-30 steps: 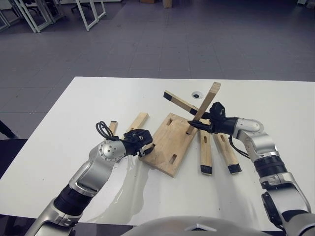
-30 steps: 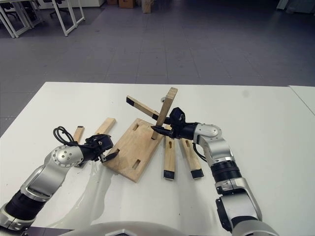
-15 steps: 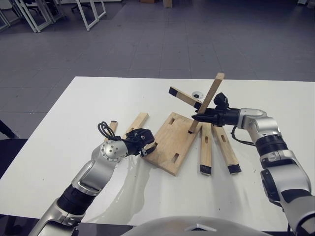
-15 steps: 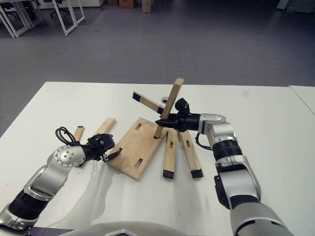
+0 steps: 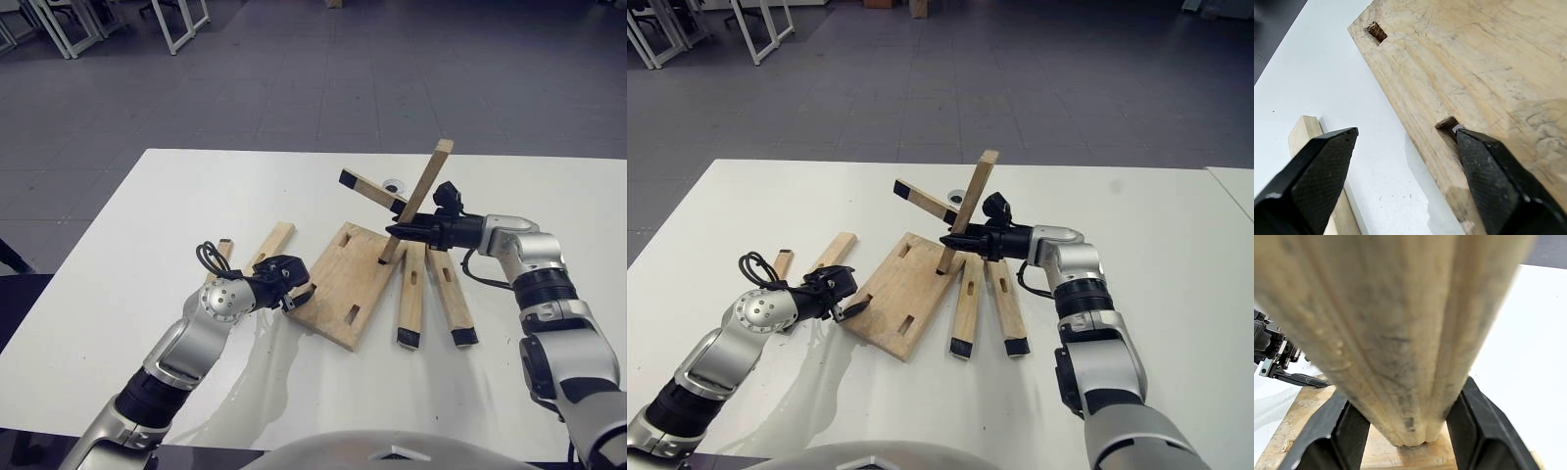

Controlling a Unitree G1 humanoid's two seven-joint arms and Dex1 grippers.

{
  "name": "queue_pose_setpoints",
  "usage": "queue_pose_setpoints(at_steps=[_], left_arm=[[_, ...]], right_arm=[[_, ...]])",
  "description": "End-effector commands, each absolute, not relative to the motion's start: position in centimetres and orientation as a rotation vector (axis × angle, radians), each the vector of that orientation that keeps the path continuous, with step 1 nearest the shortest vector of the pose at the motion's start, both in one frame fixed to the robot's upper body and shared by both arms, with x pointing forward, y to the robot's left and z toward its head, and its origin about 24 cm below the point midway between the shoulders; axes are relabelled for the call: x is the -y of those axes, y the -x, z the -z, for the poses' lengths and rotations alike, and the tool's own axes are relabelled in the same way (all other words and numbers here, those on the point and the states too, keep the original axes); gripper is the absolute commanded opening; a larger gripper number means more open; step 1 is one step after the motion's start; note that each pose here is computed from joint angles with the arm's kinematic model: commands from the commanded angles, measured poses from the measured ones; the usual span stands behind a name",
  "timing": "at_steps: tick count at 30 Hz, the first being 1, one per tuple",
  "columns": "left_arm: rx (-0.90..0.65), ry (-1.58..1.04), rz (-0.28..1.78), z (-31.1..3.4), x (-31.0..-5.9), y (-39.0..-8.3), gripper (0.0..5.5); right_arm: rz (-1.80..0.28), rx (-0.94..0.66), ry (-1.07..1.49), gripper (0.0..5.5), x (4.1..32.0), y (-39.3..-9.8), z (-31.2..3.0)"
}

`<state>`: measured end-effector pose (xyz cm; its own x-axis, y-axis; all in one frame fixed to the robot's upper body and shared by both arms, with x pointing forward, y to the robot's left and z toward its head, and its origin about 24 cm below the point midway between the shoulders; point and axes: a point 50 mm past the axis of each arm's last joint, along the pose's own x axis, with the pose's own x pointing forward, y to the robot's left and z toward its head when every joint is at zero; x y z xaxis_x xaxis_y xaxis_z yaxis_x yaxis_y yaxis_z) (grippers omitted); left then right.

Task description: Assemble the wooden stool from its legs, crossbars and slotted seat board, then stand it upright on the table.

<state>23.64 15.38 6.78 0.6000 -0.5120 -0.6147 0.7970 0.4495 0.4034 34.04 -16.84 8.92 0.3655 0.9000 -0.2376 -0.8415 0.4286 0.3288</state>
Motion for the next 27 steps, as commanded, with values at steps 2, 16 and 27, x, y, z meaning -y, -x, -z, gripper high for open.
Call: queue_pose_setpoints(at_steps=[2, 16, 27], left_arm=[[-0.495, -0.701, 0.887, -5.7, -15.1, -22.9, 3.72], [-0.506, -0.688, 0.887, -5.6, -15.2, -22.4, 3.72], [-0.513, -0.687, 0.893, -5.4, -15.2, -22.1, 3.72]], right_arm=[[-1.194, -0.362, -0.197, 2.92, 16.1, -33.7, -9.7], [-0.995, -0.432, -0.131, 5.48, 20.5, -34.5, -9.2], [-0.902, -0.468, -0.056, 5.48, 24.7, -32.3, -10.0]])
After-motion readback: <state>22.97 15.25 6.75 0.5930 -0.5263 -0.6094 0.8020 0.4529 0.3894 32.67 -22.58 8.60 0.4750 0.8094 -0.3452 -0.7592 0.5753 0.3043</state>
